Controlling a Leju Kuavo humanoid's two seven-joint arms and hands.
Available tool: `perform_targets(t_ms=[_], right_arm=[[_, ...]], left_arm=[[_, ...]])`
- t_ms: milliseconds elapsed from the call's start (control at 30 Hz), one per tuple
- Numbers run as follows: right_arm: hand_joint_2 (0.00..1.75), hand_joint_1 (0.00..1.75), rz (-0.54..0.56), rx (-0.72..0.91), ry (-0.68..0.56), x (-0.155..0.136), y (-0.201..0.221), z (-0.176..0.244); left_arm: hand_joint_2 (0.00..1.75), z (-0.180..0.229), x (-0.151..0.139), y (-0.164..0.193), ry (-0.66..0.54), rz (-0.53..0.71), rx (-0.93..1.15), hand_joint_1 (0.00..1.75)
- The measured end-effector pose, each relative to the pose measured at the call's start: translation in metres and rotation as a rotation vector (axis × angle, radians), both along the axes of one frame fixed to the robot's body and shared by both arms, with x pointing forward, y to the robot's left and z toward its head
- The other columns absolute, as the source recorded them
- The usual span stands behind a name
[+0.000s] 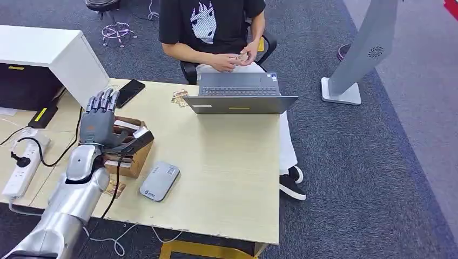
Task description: Pass the card to the sensor for recognition and then transmit it.
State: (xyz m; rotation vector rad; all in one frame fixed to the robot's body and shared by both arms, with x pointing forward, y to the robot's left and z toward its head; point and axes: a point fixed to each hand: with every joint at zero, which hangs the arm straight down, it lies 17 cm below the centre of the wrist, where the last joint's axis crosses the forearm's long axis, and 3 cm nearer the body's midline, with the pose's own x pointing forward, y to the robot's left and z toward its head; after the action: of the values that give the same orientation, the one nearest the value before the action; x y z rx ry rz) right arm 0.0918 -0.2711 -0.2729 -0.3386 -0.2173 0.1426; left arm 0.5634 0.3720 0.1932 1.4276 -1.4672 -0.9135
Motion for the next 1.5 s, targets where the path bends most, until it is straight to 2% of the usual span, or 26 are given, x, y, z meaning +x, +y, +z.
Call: perform_targets(t_ms=[967,1500], right_arm=[[1.75,0.00,0.000,0.011,-0.002,0.000,0.002,0.000],[1.75,0.00,-0.002,0.003,-0.005,0.003,0.001,0.000]], left_arm=[[1.75,-0.007,0.005,0.005,0.023,0.011,-0.025,0.00],[1.75,-0.006,0.013,-0.008,0.036,-0.013,-0.037,0.00]])
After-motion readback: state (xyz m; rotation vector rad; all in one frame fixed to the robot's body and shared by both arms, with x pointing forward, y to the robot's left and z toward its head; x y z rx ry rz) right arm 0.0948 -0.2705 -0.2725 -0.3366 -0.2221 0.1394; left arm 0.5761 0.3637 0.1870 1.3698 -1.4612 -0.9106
